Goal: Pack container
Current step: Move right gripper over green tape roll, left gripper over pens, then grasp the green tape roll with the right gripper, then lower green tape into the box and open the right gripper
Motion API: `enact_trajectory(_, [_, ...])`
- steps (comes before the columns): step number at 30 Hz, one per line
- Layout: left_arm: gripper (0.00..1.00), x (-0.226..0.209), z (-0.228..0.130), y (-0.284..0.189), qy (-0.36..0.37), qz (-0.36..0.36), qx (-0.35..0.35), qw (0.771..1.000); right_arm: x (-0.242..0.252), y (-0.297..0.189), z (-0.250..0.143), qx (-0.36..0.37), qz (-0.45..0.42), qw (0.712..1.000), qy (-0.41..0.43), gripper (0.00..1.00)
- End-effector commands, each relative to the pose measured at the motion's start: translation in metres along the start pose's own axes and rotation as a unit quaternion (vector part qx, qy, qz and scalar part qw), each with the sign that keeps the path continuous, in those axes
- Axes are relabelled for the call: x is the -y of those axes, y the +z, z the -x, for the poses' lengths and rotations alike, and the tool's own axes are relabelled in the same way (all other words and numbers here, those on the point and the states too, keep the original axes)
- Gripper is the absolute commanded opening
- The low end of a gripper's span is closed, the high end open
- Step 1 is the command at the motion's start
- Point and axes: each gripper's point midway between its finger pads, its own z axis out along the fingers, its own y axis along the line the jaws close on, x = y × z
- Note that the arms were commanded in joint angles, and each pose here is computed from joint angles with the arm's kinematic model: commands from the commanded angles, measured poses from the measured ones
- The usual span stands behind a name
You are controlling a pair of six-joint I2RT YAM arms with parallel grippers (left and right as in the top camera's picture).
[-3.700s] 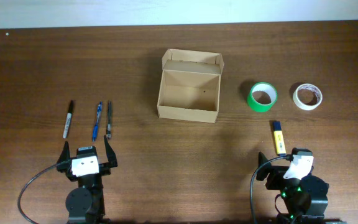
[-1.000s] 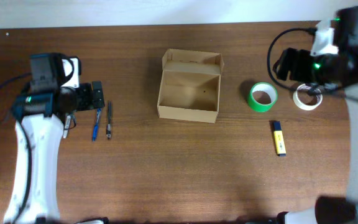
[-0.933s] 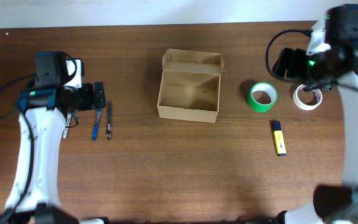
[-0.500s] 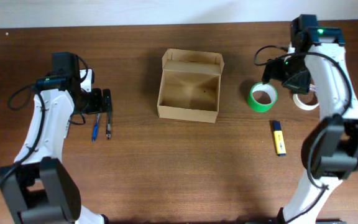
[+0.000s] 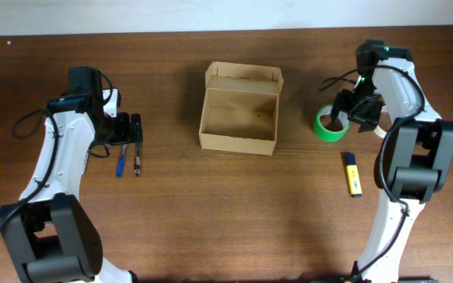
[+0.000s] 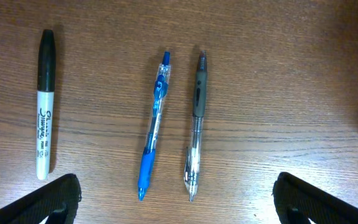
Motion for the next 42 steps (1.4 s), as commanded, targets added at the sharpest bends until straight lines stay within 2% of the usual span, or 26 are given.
enact_trajectory(1, [1.00, 0.001, 0.004, -0.002, 0.009, -0.005, 0.005, 1.000, 0.005, 0.013, 0.003, -0.009, -0.007, 1.000, 0.007, 0.56])
enact_trajectory(3, [1.00, 0.001, 0.004, -0.002, 0.009, -0.005, 0.005, 1.000, 0.004, 0.018, 0.003, -0.013, -0.006, 1.000, 0.008, 0.50])
enact_trajectory(6, [1.00, 0.001, 0.004, -0.002, 0.009, -0.005, 0.005, 1.000, 0.004, 0.021, 0.004, -0.015, -0.007, 1.000, 0.008, 0.34])
enact_trajectory(10, [1.00, 0.001, 0.004, -0.002, 0.009, -0.005, 0.005, 1.000, 0.003, 0.021, 0.006, -0.011, -0.005, 1.000, 0.008, 0.04])
enact_trajectory(14, [1.00, 0.001, 0.004, -0.002, 0.009, -0.005, 0.005, 1.000, 0.001, 0.011, 0.008, -0.002, 0.002, 1.000, 0.007, 0.04])
enact_trajectory(17, [1.00, 0.001, 0.004, -0.002, 0.009, -0.005, 0.005, 1.000, -0.010, -0.044, 0.017, 0.056, 0.029, 0.998, 0.001, 0.04])
enact_trajectory(20, [0.99, 0.001, 0.004, -0.002, 0.009, -0.005, 0.005, 1.000, -0.034, -0.122, 0.014, 0.124, 0.087, 0.988, -0.022, 0.04])
enact_trajectory(24, [1.00, 0.001, 0.004, -0.002, 0.009, -0.005, 0.005, 1.000, -0.082, -0.239, -0.023, 0.238, 0.146, 0.952, -0.126, 0.04])
enact_trajectory(28, [1.00, 0.001, 0.004, -0.002, 0.009, -0.005, 0.005, 1.000, -0.130, -0.296, -0.078, 0.305, 0.158, 0.911, -0.229, 0.04])
enact_trajectory(31, [0.99, 0.001, 0.004, -0.002, 0.009, -0.005, 0.005, 1.000, -0.167, -0.300, -0.114, 0.314, 0.149, 0.887, -0.304, 0.04])
enact_trajectory(34, [0.99, 0.001, 0.004, -0.002, 0.009, -0.005, 0.005, 1.000, -0.203, -0.281, -0.138, 0.311, 0.116, 0.864, -0.378, 0.04])
enact_trajectory(37, [0.99, 0.001, 0.004, -0.002, 0.009, -0.005, 0.005, 1.000, -0.234, -0.254, -0.134, 0.332, 0.052, 0.851, -0.403, 0.04])
enact_trajectory(42, [0.99, 0.001, 0.004, -0.002, 0.009, -0.005, 0.005, 1.000, -0.266, -0.210, -0.117, 0.320, 0.027, 0.852, -0.412, 0.04])
